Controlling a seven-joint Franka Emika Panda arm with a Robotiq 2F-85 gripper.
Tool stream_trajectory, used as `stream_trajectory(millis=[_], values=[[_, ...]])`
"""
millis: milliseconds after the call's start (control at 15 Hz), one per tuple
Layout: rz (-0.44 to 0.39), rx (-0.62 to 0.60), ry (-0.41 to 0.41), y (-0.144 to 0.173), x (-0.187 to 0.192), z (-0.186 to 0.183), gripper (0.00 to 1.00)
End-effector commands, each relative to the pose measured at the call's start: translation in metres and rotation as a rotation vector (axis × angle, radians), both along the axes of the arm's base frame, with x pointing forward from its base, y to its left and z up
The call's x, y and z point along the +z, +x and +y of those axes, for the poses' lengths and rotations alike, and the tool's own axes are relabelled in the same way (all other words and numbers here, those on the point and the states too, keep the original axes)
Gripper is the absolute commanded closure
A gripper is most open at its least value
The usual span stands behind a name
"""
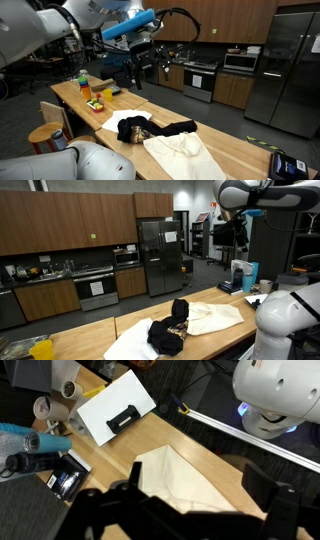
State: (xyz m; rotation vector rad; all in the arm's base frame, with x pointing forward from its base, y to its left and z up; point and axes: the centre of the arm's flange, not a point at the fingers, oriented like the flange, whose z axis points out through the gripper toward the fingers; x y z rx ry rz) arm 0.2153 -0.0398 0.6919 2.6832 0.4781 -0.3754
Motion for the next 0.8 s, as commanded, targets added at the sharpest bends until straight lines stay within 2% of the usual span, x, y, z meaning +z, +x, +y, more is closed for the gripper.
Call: stream_trajectory(millis=[0, 200, 400, 667, 733], values=[[0.002, -0.001, 0.001, 0.0, 0.0, 0.0, 0.0], [0.002, -0.001, 0.001, 0.0, 0.0, 0.0, 0.0], [0.13, 0.08, -0.168, -0.037, 0.034, 0.0, 0.0], [0.329, 0.232, -0.113, -0.064, 0.121, 0.01, 0.0], [0.353, 0.282, -0.097, -0.07, 0.14, 0.013, 0.0]])
